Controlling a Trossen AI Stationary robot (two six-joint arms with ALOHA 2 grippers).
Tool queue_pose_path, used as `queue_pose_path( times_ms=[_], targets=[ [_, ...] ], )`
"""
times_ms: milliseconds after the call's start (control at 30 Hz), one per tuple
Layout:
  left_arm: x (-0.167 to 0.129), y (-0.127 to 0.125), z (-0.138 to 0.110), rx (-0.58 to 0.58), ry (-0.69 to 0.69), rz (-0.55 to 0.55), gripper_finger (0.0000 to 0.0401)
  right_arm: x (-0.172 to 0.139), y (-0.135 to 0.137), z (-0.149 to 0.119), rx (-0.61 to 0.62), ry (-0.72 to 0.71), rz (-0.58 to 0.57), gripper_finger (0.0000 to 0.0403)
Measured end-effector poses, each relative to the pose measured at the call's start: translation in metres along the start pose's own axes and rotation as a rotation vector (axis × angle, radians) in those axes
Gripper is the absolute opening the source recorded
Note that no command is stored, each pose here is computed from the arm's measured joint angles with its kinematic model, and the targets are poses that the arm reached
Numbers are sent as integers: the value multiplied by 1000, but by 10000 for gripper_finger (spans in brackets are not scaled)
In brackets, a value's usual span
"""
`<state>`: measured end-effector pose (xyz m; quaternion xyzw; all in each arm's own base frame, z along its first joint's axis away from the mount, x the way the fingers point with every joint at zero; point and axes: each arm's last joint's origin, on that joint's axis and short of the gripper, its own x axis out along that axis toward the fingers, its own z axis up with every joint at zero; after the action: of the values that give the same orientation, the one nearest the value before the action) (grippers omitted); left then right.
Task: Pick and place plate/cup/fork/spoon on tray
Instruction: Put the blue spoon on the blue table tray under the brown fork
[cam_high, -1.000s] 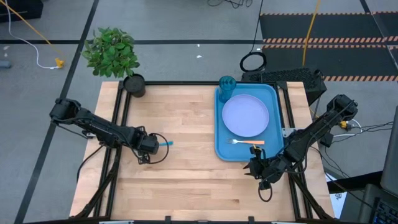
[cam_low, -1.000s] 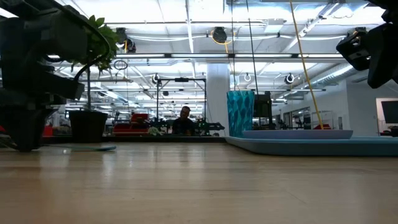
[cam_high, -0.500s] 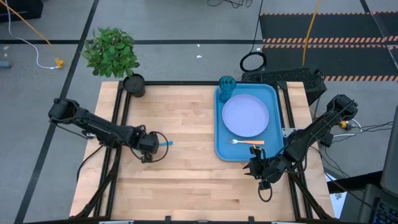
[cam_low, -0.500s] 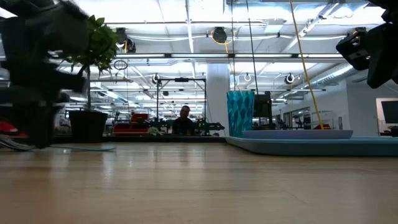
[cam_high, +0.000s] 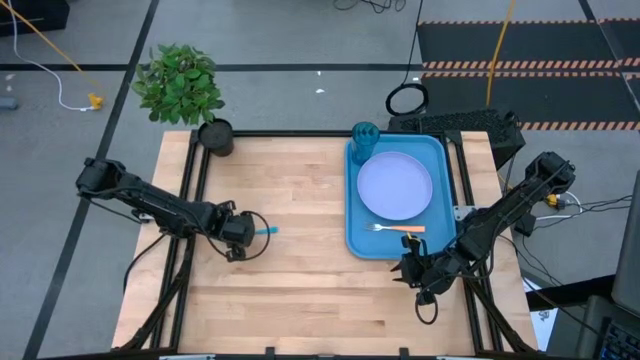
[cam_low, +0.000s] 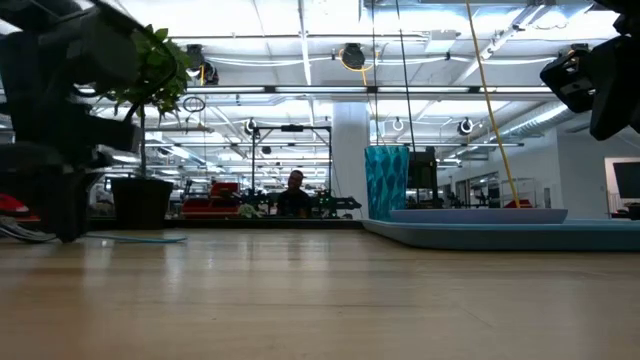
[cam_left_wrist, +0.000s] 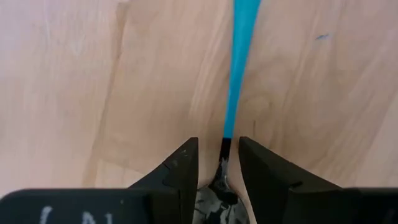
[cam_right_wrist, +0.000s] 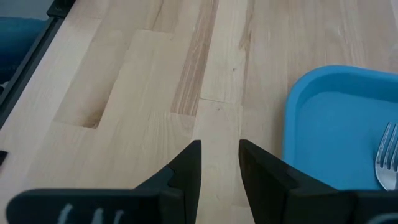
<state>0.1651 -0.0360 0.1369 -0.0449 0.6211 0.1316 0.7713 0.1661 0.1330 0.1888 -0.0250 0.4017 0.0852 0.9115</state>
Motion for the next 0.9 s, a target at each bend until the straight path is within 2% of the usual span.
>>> queue_pose_path(
  times_ms=[333,667,900],
  targets=[
    [10,0,-10,-3,-26,-9,114,0,0,0,5,1,3,98],
    [7,0,-12,-13,-46,-43,13,0,0,0,0,1,3,98],
    [7,-1,-10,-41,-70,-40,27,0,1,1,5,-13,5,98]
  ],
)
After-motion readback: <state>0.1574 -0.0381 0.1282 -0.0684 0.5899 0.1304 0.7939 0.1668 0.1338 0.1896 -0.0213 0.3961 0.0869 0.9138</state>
